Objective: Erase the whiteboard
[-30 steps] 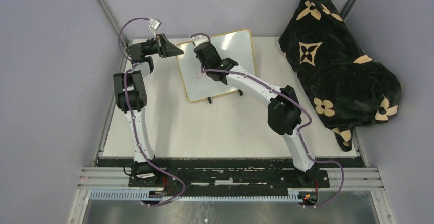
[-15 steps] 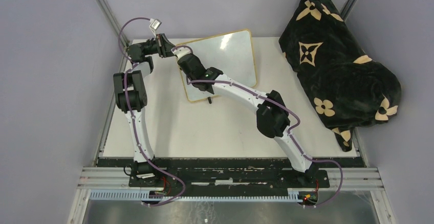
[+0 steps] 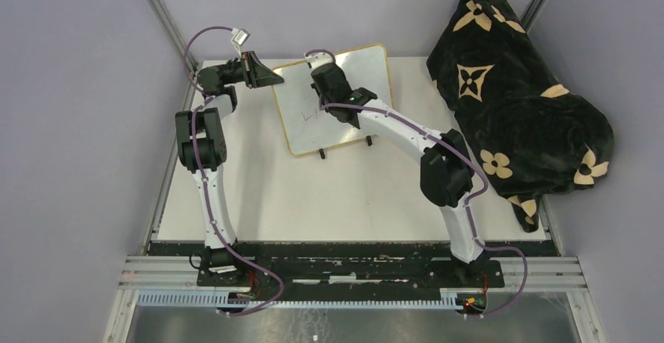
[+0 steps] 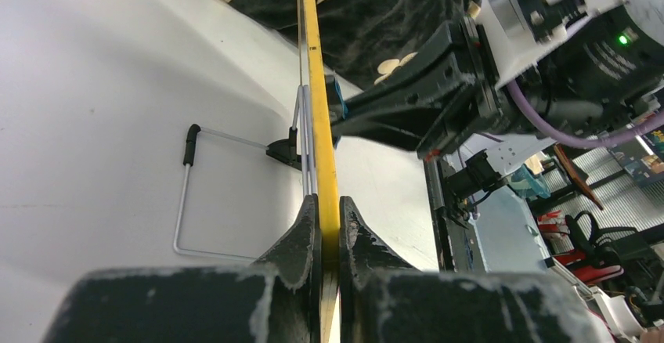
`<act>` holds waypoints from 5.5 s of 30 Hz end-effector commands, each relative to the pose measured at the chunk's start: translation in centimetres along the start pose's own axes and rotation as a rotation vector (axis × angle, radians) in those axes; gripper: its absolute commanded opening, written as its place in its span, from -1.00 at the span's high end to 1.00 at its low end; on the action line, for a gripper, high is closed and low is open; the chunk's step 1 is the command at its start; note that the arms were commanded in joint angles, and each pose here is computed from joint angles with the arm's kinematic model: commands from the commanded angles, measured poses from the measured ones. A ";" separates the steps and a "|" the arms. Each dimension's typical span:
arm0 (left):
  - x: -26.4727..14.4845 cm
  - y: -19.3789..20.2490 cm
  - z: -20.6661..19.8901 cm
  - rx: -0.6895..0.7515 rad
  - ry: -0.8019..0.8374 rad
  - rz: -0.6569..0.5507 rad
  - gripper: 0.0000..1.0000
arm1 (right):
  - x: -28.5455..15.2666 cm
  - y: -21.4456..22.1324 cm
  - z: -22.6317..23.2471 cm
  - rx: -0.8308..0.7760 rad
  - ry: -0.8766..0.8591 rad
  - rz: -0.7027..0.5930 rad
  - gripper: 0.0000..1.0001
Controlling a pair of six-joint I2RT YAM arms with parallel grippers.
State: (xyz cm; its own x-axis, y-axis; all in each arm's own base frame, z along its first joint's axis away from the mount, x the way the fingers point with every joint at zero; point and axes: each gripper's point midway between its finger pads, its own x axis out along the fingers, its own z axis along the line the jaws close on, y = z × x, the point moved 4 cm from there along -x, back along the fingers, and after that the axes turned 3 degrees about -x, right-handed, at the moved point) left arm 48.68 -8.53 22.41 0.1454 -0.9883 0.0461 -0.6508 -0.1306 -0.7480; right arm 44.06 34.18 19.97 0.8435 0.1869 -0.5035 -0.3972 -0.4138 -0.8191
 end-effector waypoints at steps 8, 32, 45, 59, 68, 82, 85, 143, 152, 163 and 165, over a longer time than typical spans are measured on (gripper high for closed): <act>-0.1 0.0 -3.5 0.227 -0.003 0.129 0.94 | 0.1 0.5 4.5 -0.029 -0.036 -0.025 0.98; -0.2 0.1 -3.3 0.222 -0.004 0.129 0.94 | 0.6 2.3 -0.7 -0.011 0.086 0.003 0.99; -0.3 0.2 -3.1 0.216 -0.005 0.127 0.94 | 0.2 1.4 2.0 -0.001 -0.009 -0.015 0.98; -0.1 0.0 -3.6 0.222 -0.003 0.129 0.94 | -0.6 -1.6 11.7 -0.123 -0.090 -0.083 0.99; -0.2 0.2 -3.4 0.218 -0.004 0.128 0.94 | 0.4 -0.6 4.1 -0.052 0.024 -0.042 0.99; -0.2 0.4 -3.3 0.212 -0.003 0.128 0.94 | -0.7 -3.7 2.2 0.031 -0.038 -0.088 0.98; -0.2 0.4 -3.3 0.212 -0.003 0.128 0.94 | -1.6 -4.4 5.8 -0.016 -0.081 -0.111 0.98; -1.0 -1.5 -4.0 0.220 -0.025 0.117 -0.36 | -4.5 -2.6 -6.7 0.173 0.050 -0.106 0.98; -3.6 -2.4 -3.0 0.210 -0.073 0.084 -0.98 | -6.8 -3.4 -7.7 0.169 0.047 -0.133 0.98; -7.7 -2.8 -5.6 0.214 -0.150 0.028 -0.98 | -12.6 -5.0 -10.6 0.133 0.060 -0.145 0.99; -8.7 -2.3 -6.4 0.222 -0.170 0.014 -0.98 | -13.8 -5.0 -11.1 0.135 0.060 -0.142 0.99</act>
State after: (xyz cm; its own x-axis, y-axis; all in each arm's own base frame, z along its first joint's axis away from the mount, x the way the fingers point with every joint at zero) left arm 47.70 -1.16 24.96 0.2703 -0.9627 0.0121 -0.6856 -0.2013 -0.6996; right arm 40.42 25.44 29.78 0.8939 0.1712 -0.4143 -0.3582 -0.2833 -0.8897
